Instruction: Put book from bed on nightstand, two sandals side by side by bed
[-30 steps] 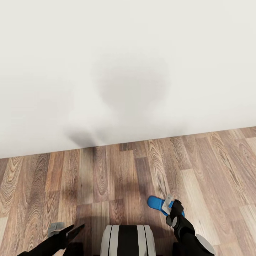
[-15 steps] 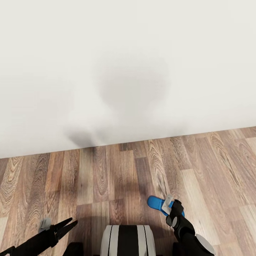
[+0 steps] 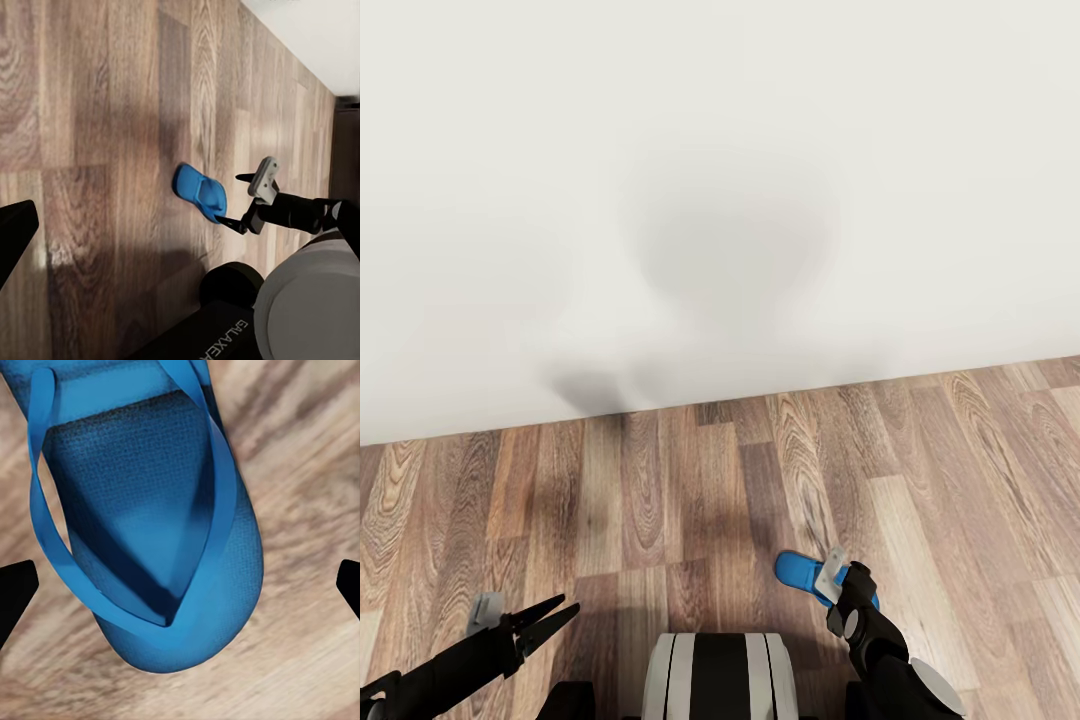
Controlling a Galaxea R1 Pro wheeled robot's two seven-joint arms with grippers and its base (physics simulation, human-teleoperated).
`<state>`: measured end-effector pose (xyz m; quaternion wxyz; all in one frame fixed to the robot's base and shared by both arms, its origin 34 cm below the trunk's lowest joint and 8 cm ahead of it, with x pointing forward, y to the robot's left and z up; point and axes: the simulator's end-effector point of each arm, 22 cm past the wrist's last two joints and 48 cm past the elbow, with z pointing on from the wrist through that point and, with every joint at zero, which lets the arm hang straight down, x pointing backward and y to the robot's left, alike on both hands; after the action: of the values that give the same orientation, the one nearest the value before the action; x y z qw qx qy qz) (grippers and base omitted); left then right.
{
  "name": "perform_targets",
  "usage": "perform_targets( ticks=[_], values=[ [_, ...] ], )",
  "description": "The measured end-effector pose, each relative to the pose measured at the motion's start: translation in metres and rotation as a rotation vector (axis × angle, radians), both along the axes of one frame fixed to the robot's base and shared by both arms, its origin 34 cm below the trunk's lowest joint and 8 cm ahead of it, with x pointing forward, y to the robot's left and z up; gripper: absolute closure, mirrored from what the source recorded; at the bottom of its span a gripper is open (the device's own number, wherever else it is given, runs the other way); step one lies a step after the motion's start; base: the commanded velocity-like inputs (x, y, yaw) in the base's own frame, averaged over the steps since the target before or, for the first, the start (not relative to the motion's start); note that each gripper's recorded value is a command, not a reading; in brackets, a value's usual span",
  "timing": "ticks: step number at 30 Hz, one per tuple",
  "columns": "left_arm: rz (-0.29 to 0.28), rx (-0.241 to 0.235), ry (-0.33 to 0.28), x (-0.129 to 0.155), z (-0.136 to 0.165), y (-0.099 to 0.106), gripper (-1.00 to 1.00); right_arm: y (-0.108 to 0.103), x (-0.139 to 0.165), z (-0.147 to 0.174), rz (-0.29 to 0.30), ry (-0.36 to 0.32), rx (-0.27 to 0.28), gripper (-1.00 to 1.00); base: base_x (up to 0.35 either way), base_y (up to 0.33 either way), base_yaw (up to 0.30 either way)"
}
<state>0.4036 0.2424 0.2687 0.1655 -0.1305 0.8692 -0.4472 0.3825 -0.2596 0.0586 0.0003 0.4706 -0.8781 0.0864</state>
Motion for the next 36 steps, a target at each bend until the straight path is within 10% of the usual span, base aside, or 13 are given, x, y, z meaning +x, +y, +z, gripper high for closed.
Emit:
perform_targets(
  ticks=[36],
  values=[
    [-0.002,-0.002,0.046,-0.011,-0.016,-0.001,-1.00,0.000,-0.020,-0.014,0.001,0.045,0.000,-1.00,0.020,-0.018,0.000]
  ],
)
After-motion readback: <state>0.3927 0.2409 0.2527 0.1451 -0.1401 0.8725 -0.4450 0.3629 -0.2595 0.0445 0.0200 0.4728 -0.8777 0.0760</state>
